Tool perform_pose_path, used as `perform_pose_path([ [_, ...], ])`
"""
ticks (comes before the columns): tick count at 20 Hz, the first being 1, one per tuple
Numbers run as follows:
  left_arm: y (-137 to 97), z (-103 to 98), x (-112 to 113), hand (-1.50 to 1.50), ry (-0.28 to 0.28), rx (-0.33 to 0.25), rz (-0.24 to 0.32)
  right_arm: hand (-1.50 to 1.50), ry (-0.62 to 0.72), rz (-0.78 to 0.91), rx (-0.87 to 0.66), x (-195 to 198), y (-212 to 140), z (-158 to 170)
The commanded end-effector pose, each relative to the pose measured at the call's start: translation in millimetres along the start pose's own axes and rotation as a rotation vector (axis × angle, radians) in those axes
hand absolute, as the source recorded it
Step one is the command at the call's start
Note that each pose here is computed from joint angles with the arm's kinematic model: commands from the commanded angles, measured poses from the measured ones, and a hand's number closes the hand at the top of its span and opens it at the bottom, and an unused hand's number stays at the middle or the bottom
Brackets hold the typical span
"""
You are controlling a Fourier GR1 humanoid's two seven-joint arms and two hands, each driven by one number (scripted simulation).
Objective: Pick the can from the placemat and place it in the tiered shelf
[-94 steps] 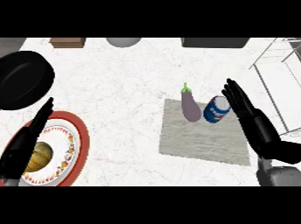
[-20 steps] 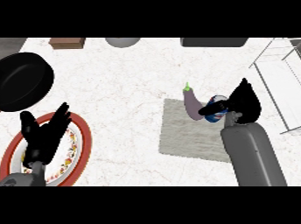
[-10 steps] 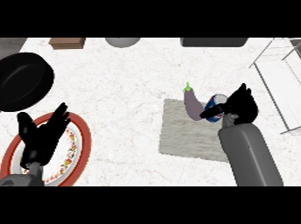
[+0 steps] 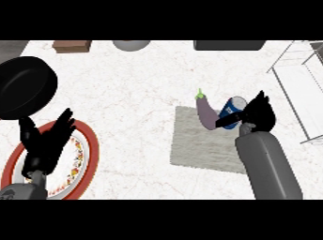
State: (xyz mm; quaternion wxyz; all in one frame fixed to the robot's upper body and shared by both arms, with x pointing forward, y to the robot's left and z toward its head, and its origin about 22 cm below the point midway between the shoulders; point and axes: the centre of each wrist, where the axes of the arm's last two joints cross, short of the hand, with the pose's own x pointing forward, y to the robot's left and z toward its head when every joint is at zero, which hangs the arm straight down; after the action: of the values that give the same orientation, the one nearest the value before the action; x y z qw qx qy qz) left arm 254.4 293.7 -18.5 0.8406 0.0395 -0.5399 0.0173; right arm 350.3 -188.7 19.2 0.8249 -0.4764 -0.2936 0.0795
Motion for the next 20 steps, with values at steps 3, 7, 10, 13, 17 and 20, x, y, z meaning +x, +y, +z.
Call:
perform_pose_path([
  [3,-6,-1,-5,0.00,0.014,0.002,-0.008,1.50,-0.027,0.256,0.209,0,29,1],
  [7,17,4,-25,0.00,0.024,0.002,-0.017,1.50,-0.058,0.074,0.156,8,40,5],
  [10,-5,5,-18,0.00,0.015,0.008,0.018,1.50,-0.107,0.027,0.126,13,26,9],
  [13,2,0,-9,0.00,0.035,0.027,-0.001,1.50,-0.197,0.015,0.088,17,28,27],
  [17,-1,-1,-2,0.00,0.019,0.002,-0.009,1.50,-0.180,-0.048,-0.044,56,9,44],
  [20,-14,-1,-6,0.00,0.007,-0.010,-0.006,1.50,0.014,-0.178,-0.133,76,-17,5],
])
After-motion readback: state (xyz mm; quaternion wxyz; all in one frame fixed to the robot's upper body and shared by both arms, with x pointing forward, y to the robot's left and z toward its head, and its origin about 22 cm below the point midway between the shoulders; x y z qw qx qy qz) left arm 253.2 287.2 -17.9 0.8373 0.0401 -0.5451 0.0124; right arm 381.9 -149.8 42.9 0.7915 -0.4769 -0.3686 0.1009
